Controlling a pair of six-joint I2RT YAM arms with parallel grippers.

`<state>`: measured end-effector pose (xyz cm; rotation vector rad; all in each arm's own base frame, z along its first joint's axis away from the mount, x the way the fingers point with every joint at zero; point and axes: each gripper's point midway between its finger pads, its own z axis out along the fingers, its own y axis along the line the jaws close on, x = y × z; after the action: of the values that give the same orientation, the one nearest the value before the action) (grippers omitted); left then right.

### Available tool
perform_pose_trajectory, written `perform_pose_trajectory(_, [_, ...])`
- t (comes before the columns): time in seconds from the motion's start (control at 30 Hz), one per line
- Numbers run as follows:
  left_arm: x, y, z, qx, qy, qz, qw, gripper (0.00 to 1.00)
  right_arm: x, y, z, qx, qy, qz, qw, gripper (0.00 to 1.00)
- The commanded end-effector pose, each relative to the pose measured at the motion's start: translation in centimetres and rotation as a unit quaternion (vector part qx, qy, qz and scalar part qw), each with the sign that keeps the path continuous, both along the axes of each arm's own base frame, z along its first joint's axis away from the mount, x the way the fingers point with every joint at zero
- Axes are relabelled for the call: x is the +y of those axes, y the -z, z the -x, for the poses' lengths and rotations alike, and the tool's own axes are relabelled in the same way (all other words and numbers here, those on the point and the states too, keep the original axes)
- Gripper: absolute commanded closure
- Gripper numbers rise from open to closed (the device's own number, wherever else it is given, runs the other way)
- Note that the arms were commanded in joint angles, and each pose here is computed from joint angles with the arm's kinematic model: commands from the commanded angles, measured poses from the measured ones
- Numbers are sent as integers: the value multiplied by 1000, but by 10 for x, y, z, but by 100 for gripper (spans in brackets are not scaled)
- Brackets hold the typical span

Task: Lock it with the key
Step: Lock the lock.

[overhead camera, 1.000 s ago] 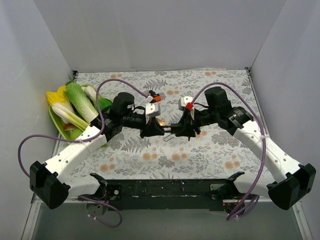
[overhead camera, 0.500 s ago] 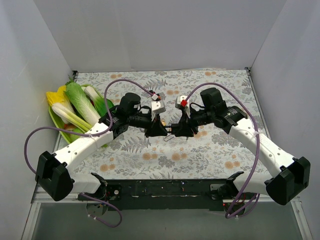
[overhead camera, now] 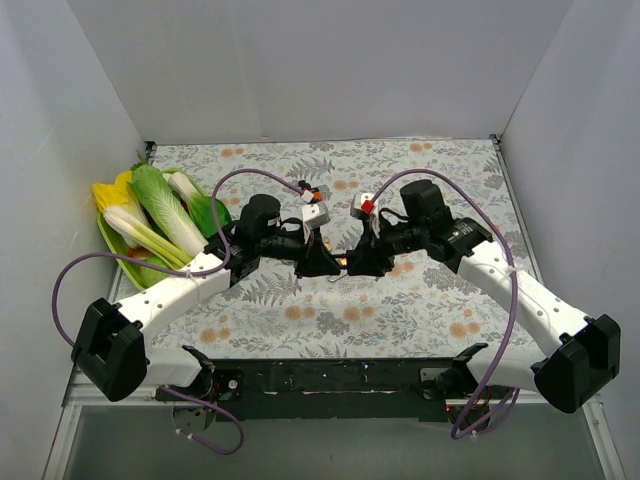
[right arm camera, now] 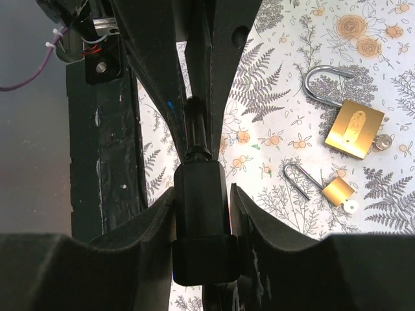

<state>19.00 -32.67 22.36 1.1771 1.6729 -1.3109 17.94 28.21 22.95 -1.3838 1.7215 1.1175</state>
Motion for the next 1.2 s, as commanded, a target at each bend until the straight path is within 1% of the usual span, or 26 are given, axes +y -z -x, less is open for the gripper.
perform_pose_trajectory(0.0, [-51, -117, 33, -169, 93, 196, 962, 100, 62, -71, 74, -67, -220, -180, 956, 99])
perform_pose_trajectory(0.1, [-51, -115, 33, -171, 96, 196, 961, 100, 62, -68, 74, -67, -223, -177, 956, 99])
perform_pose_trajectory(0.17, [-48, -115, 31, -163, 84, 190, 964, 100, 59, -63, 73, -68, -226, -164, 958, 99])
perform_pose_trajectory(0.23, [-36, -115, 24, -146, 65, 182, 970, 100, 51, -62, 63, -62, -213, -156, 962, 99])
perform_pose_trajectory(0.3, [-18, -120, 11, -135, 38, 179, 974, 100, 38, -53, 49, -38, -189, -140, 971, 99])
perform_pose_trajectory(0.33, [-13, -114, 8, -123, 32, 168, 978, 100, 34, -54, 43, -37, -179, -136, 974, 99])
perform_pose_trajectory(0.37, [-6, -113, 4, -122, 25, 162, 979, 100, 26, -47, 40, -21, -170, -119, 978, 99])
perform_pose_trajectory(0.43, [10, -113, -7, -129, 2, 151, 980, 100, 16, -53, 23, -24, -146, -113, 982, 76])
perform_pose_trajectory(0.47, [13, -114, -6, -131, 5, 149, 980, 100, 12, -53, 19, -22, -140, -107, 984, 70])
perform_pose_trajectory(0.5, [18, -114, -10, -137, -1, 143, 980, 100, 4, -52, 12, -11, -121, -100, 988, 54])
perform_pose_trajectory(0.57, [23, -113, -8, -141, -3, 136, 981, 100, -3, -62, 5, -21, -102, -105, 989, 39])
perform_pose_trajectory(0.6, [25, -114, -8, -144, -5, 136, 980, 100, -7, -68, -5, -27, -81, -113, 990, 29])
perform_pose_trajectory(0.63, [26, -114, -8, -144, -6, 135, 980, 100, -10, -72, -9, -36, -68, -116, 990, 24])
perform_pose_trajectory(0.7, [28, -120, -7, -145, -7, 138, 980, 100, -18, -88, -12, -69, -42, -133, 988, 17])
perform_pose_trajectory(0.8, [28, -125, -6, -138, -7, 145, 980, 100, -20, -89, -9, -57, -32, -139, 988, 14])
perform_pose_trajectory(0.83, [27, -125, -6, -137, -7, 146, 980, 100, -20, -89, -10, -53, -28, -138, 989, 11])
perform_pose_trajectory(0.9, [27, -129, -4, -135, 0, 149, 980, 100, -21, -85, -11, -48, -25, -133, 990, 10])
perform_pose_trajectory(1.0, [26, -132, -1, -134, 12, 151, 979, 100, -21, -76, -13, -55, -26, -124, 990, 6])
perform_pose_trajectory(1.17, [24, -140, 3, -120, 26, 160, 979, 100, -19, -68, -15, -58, -45, -121, 990, 5])
